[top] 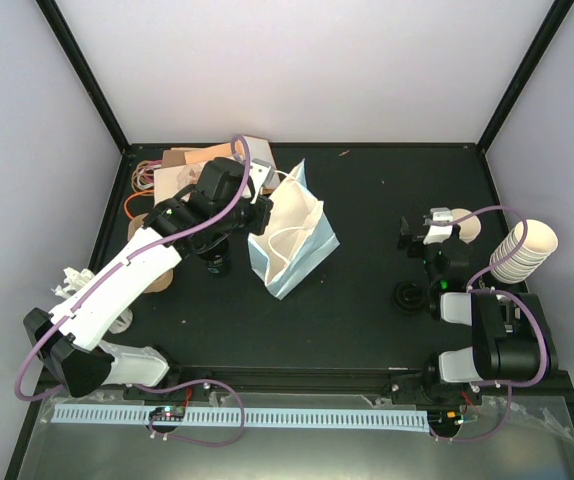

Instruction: Pack the takeout coffee

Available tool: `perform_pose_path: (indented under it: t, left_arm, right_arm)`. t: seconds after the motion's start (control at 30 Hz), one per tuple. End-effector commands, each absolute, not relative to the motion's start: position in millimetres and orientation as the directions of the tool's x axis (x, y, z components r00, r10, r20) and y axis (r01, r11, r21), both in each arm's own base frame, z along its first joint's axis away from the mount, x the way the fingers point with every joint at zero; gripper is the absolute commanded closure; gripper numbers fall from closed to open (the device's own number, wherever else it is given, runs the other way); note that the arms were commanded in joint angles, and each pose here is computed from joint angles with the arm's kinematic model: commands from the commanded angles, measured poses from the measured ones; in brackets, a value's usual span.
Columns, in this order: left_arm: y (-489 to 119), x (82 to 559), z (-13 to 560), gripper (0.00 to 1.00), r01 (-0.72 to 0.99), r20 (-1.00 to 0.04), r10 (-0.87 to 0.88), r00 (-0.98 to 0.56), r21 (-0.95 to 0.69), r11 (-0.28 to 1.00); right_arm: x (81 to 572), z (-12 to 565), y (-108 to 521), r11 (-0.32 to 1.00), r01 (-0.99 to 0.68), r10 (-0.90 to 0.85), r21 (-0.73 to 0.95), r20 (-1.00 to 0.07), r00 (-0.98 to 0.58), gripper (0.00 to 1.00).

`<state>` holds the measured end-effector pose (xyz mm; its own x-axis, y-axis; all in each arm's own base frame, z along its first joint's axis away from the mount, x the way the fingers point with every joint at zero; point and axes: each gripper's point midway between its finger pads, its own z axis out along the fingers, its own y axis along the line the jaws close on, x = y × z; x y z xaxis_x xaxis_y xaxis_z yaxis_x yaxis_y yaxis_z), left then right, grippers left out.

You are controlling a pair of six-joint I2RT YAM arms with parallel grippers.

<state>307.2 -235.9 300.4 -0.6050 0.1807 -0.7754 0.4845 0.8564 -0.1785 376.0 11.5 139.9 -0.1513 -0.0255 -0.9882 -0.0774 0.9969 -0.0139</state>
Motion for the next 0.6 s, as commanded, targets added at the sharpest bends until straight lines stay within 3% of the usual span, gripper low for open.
perform_pose_path:
  t: [0.0, 0.57]
  left_arm:
    - [-238.8, 308.1, 309.8, 0.98, 0.501, -0.788, 0.175, -0.590, -0.187, 0.845]
    - [-237.8, 307.7, 314.3, 0.98, 0.519, -0.792, 0.205, -0.576, -0.159, 0.840]
  right_arm:
    - [381.1, 154.9, 5.7, 0.999, -0.050, -0.026, -0.021, -0.995, -0.100, 0.00]
    - [381.1, 154.7, 5.7, 0.999, -0.049, -0.026, -0.021, -0.995, -0.100, 0.00]
